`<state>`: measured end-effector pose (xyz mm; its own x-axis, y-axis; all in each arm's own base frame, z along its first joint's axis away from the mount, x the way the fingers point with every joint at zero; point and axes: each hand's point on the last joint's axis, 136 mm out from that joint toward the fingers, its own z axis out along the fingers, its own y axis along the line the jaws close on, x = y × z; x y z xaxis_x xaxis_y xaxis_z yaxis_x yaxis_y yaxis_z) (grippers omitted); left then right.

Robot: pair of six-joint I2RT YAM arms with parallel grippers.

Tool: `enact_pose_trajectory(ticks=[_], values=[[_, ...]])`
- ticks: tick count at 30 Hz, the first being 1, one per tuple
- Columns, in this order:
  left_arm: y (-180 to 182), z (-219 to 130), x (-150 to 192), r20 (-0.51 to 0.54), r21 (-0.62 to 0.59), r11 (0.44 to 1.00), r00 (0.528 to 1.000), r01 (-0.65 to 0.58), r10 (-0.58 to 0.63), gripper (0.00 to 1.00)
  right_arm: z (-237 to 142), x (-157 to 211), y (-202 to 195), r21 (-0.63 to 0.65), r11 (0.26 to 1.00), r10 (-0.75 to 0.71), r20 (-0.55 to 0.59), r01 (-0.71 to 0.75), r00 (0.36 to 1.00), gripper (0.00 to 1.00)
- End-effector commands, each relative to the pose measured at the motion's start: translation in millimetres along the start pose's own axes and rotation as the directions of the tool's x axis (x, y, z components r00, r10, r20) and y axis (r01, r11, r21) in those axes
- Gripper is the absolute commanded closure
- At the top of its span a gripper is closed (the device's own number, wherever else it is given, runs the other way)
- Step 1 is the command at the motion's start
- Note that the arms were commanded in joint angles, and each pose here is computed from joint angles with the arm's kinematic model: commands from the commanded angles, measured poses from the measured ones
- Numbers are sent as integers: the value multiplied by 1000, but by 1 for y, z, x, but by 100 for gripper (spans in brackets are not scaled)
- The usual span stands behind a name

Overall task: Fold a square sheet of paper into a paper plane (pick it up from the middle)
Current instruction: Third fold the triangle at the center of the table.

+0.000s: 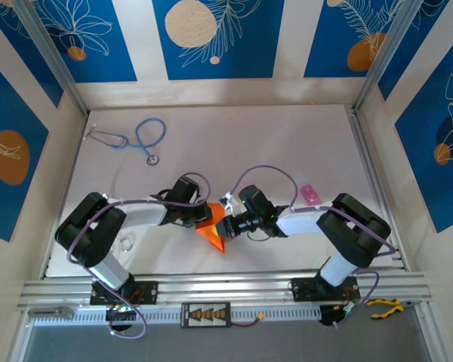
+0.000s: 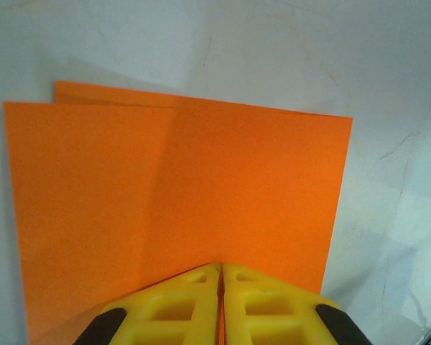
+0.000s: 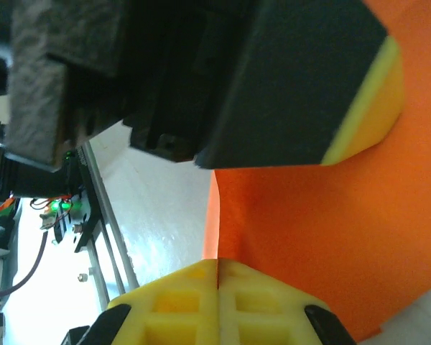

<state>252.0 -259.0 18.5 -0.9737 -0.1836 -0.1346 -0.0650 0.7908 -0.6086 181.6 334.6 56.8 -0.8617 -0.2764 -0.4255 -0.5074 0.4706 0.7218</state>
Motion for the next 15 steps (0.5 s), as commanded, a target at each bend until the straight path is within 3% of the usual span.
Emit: enact_pose_trajectory(ticks=[1, 15], values=[[9, 1, 4, -20, -22, 1000, 1000, 2, -2, 90, 1, 3, -7, 19, 999, 43, -34, -42, 999, 98], [-22, -21, -24, 75, 19, 997, 995, -74, 72, 83, 2, 14, -14, 33, 997, 69, -62, -67, 996, 98]])
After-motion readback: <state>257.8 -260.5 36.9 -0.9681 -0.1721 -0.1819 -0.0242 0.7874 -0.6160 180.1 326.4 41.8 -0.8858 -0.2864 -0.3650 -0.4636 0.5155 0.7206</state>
